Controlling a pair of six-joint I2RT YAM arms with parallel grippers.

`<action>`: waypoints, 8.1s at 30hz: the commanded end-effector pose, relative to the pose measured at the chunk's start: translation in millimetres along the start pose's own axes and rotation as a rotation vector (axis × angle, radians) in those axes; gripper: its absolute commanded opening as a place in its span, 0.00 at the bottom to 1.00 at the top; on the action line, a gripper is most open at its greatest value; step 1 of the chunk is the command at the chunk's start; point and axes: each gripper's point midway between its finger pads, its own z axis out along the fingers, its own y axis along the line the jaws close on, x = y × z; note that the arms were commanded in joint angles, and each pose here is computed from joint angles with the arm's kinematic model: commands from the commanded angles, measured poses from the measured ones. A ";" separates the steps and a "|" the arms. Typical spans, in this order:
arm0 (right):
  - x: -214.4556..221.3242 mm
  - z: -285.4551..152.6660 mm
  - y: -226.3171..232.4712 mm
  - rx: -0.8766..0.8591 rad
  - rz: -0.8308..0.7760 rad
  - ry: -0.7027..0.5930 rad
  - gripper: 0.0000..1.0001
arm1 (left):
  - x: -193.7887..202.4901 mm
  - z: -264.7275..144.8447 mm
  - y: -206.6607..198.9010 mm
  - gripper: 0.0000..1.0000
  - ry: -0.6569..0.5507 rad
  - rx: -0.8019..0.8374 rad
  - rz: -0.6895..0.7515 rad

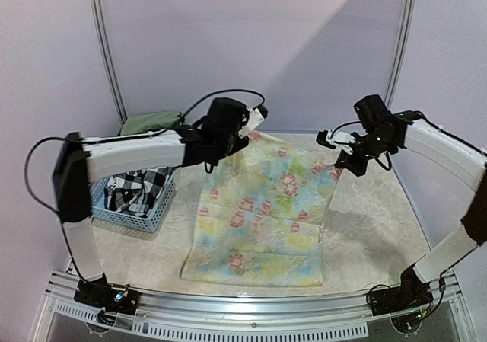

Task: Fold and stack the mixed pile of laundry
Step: Turn over the flattened skirt at the center of the board, then pick up the flattened skirt from the center of the board, then fold the flattened skirt at the center of the board, then adjust the rectangle-folded skirt at the center of the board.

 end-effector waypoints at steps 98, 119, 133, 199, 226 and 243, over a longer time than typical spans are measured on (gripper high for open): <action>147.7 95.9 147.4 -0.283 -0.503 0.270 0.13 | 202.1 -153.2 -238.6 0.40 0.305 0.954 0.439; 149.5 89.6 148.9 -0.288 -0.491 0.281 0.13 | 193.4 -159.4 -251.1 0.40 0.339 0.975 0.469; 143.3 90.0 147.7 -0.272 -0.455 0.258 0.03 | 215.3 -149.9 -257.4 0.00 0.410 0.959 0.515; 94.3 84.6 -44.0 -0.163 0.641 0.152 0.00 | -5.0 161.2 -86.0 0.00 0.080 0.187 -0.068; 78.9 101.3 -113.7 -0.051 0.779 0.039 0.52 | -16.5 153.1 -21.3 0.78 0.038 -0.148 -0.228; 100.8 153.9 -92.4 -0.215 0.787 0.157 0.65 | -0.5 14.9 -98.5 0.77 0.143 0.417 -0.609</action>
